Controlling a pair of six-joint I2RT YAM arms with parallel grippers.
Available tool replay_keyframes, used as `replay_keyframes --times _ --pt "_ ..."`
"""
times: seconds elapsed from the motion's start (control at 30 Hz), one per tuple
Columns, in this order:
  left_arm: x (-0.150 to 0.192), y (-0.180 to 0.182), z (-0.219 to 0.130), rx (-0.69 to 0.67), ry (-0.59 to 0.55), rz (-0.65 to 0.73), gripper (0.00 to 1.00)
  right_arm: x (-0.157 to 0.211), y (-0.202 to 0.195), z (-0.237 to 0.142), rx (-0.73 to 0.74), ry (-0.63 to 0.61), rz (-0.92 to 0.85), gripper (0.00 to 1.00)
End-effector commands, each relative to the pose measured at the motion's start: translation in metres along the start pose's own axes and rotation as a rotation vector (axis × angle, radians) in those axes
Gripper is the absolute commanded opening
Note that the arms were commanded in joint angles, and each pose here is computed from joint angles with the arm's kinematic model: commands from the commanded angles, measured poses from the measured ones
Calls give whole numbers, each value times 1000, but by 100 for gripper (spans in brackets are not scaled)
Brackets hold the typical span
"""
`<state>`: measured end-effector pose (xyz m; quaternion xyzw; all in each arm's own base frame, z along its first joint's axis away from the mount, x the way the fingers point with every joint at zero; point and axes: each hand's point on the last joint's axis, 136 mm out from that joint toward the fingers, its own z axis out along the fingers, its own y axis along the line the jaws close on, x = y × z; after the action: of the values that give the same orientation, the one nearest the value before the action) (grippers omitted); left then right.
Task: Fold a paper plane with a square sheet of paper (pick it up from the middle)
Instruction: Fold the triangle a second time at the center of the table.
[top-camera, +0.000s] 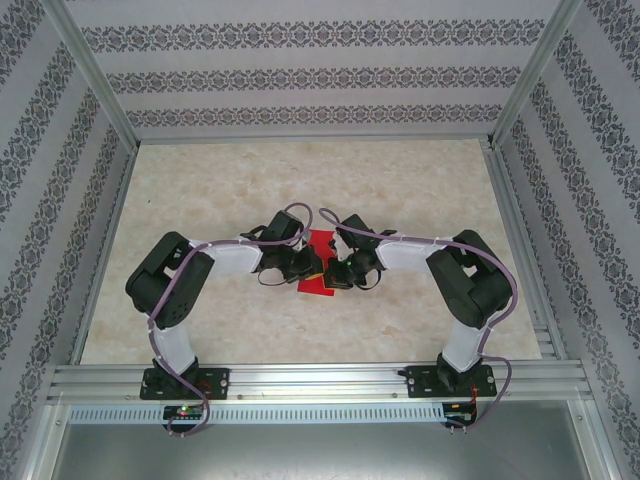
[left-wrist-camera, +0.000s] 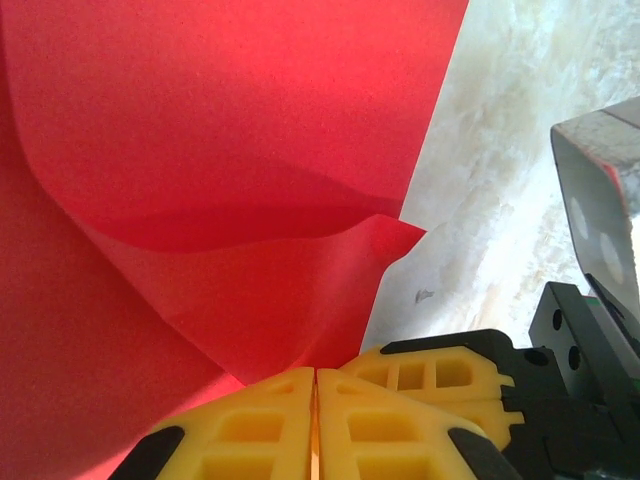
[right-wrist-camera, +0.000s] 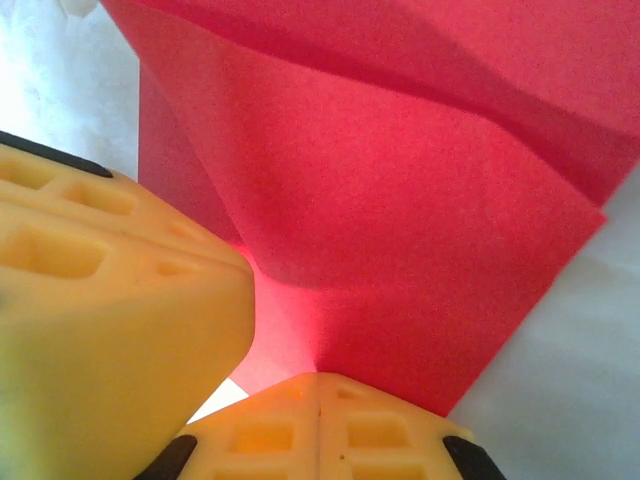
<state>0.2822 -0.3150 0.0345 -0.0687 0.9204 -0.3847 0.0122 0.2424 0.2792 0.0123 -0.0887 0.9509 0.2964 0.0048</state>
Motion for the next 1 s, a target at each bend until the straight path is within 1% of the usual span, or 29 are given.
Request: replay_keyframes --times 0.0,0.07,0.17,0.3,0.43,0.53,0.63,0.73,0.97 --pt "4 -1 14 8 24 1 11 4 -9 5 22 5 10 3" --pt "5 6 17 -12 26 -15 11 4 -8 4 16 3 8 3" --pt "6 22 18 -82 20 -43 10 1 -3 0 2 -15 -3 3" --pt "6 35 16 -151 5 -55 10 -12 12 -17 -59 -79 -15 4" --pt "5 34 14 -155 1 -53 10 -25 22 -44 -93 -170 -15 6" --pt "4 32 12 -153 -5 -49 10 -27 11 -55 -61 -217 18 7" --pt "3 29 11 -144 -8 -45 10 -24 0 -56 -29 -236 53 6" --pt "2 26 11 -132 -12 -45 10 -18 1 -49 -38 -210 51 6" --pt "1 19 9 -114 -17 -41 10 -7 11 -20 -54 -121 29 5"
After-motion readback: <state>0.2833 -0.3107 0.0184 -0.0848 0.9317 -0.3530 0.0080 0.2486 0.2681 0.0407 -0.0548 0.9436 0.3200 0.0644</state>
